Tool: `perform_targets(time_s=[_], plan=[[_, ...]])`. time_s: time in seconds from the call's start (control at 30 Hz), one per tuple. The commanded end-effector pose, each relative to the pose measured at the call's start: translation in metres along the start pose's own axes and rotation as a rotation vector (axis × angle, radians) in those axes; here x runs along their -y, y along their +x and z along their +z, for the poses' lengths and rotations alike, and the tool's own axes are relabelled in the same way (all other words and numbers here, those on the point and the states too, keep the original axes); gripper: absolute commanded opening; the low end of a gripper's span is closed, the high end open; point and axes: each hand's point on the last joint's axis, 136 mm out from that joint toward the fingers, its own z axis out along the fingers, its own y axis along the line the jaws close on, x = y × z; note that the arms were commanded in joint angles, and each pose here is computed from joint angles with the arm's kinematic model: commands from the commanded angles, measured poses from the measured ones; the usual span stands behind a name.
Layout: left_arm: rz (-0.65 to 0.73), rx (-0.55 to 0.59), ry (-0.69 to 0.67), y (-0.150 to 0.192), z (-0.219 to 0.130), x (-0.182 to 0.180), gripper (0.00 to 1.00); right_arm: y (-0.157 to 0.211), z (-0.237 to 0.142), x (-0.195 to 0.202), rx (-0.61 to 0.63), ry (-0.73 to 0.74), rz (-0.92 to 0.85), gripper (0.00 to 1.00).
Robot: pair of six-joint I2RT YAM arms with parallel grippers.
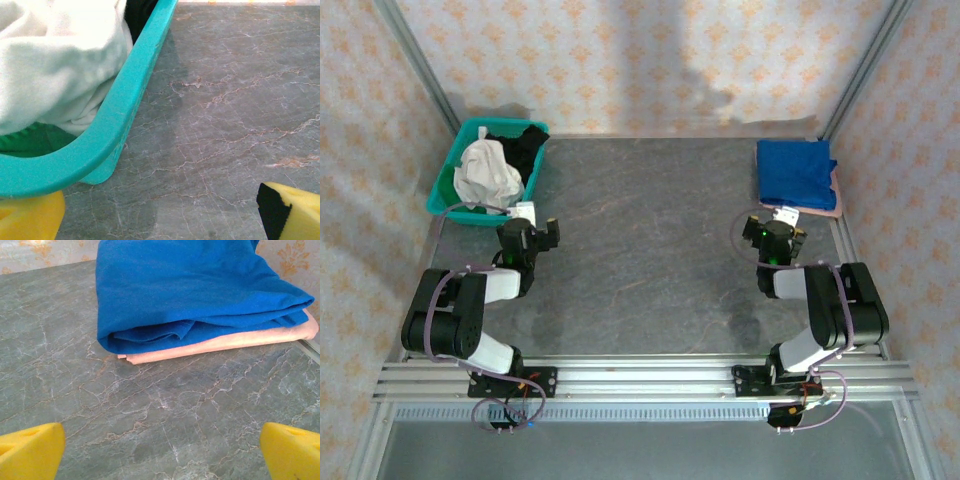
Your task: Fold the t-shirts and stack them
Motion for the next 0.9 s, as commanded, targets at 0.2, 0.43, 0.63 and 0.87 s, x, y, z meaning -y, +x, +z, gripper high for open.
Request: perform_targets(time_s=[0.2,0.43,0.63,0.87], plan=[[0.008,0.042,0.003,-0.0098,-0.0004,0.0016,1.0,-0.0096,-0.0008,0.0007,0.037,0.002,0.032,0.99],[0.008,0.041,0.002,-0.0096,-0.0004,0.0015,1.0,-0.0091,-0.0009,0.0008,0.036,0.002,0.031,0.99],[0.007,0.043,0.002,-0.0102,-0.0005,0.0015,1.0,-0.0087,0.0001,0.0006,0.031,0.004,0.03,0.99],[0.008,0.042,0.003,-0.0099,-0.0005,0.0017,1.0,-0.0089,-0.0007,0.0011,0.034,0.0,0.032,0.99]])
